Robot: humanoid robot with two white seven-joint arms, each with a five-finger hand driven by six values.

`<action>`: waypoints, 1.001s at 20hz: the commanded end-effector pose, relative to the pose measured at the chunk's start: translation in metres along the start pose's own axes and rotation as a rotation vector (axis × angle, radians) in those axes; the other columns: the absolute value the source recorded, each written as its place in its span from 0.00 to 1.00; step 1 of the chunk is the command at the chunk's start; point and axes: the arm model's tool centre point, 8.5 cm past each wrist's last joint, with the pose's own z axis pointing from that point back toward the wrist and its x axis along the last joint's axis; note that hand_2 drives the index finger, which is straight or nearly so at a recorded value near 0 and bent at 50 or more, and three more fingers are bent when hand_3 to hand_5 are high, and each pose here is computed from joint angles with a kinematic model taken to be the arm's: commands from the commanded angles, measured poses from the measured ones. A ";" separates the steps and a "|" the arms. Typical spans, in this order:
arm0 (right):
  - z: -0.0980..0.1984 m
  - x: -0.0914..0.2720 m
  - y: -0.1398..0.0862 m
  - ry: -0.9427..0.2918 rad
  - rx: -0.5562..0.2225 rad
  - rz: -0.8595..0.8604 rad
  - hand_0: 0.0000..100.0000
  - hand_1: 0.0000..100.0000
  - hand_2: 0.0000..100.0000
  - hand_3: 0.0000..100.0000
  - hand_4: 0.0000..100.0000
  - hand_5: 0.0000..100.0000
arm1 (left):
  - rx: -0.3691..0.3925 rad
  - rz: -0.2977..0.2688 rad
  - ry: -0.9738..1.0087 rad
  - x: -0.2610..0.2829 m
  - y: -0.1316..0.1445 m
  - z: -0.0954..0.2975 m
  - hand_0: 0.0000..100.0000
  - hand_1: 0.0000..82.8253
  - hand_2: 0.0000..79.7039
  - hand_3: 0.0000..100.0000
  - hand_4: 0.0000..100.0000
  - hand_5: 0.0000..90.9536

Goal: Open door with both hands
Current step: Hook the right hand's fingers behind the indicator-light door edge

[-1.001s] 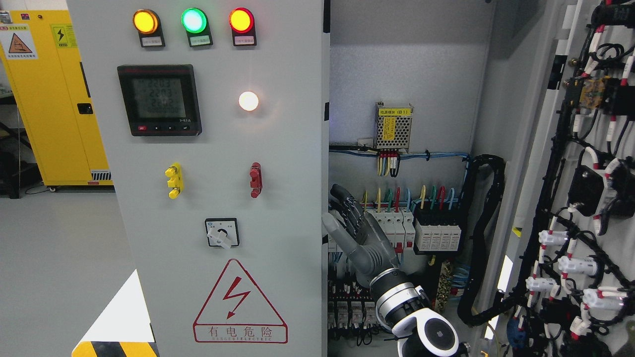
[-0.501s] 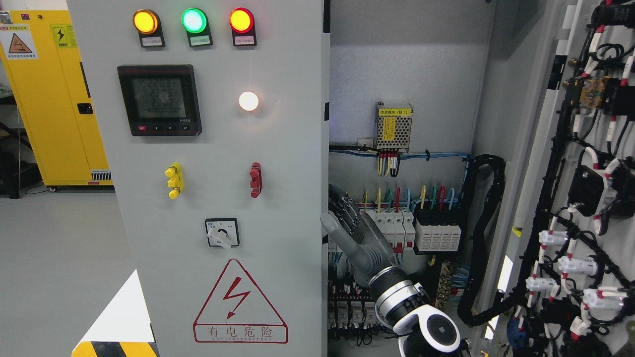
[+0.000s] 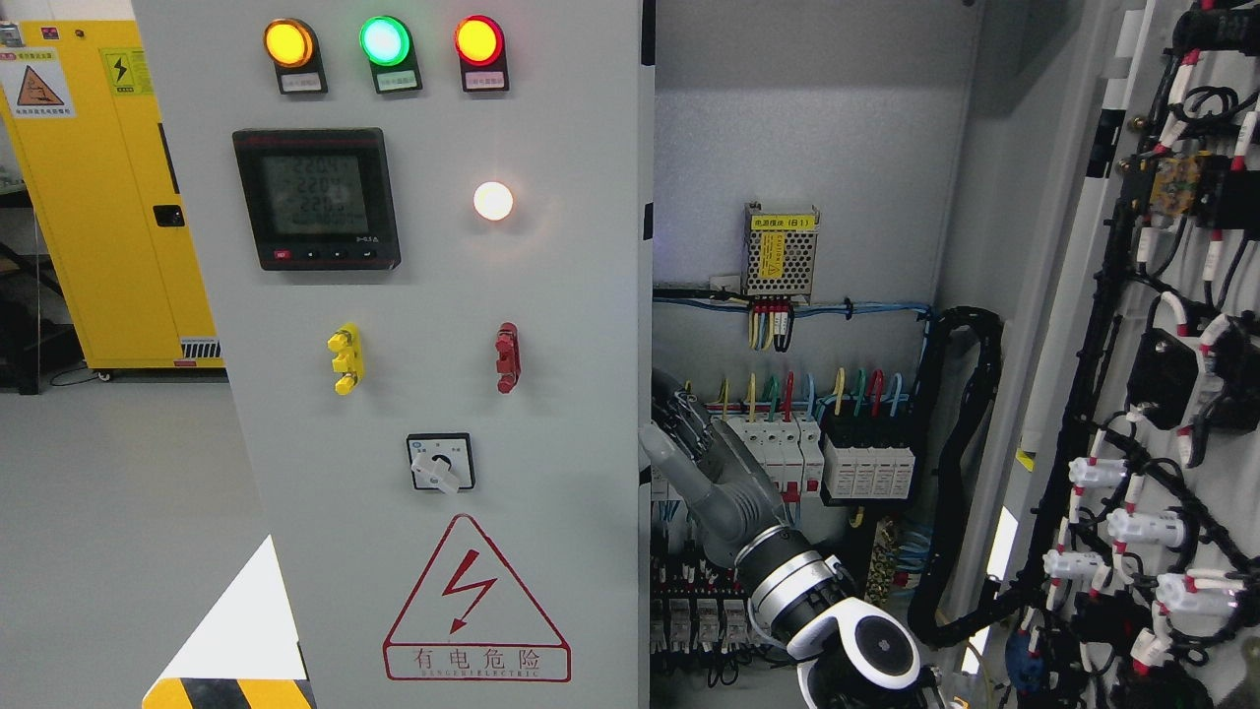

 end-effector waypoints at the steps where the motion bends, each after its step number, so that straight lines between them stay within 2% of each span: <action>1: -0.003 -0.005 -0.008 0.016 -0.006 -0.016 0.00 0.50 0.04 0.00 0.00 0.00 | -0.010 0.003 -0.008 0.004 -0.004 -0.001 0.12 0.67 0.00 0.00 0.00 0.00; 3: -0.003 -0.004 -0.007 0.008 0.007 -0.040 0.00 0.50 0.04 0.00 0.00 0.00 | -0.028 0.007 -0.005 0.003 -0.016 -0.002 0.12 0.67 0.00 0.00 0.00 0.00; 11: -0.011 -0.003 -0.010 0.016 0.016 -0.063 0.00 0.50 0.04 0.00 0.00 0.00 | -0.021 0.003 -0.010 0.006 -0.018 -0.002 0.12 0.67 0.00 0.00 0.00 0.00; 14: -0.011 -0.004 -0.004 0.016 0.096 -0.063 0.00 0.50 0.04 0.00 0.00 0.00 | -0.016 0.003 -0.006 0.005 -0.015 -0.002 0.12 0.67 0.00 0.00 0.00 0.00; 20: -0.015 -0.004 -0.005 0.019 0.107 -0.065 0.00 0.50 0.04 0.00 0.00 0.00 | -0.005 -0.005 -0.001 0.007 -0.008 -0.002 0.12 0.67 0.00 0.00 0.00 0.00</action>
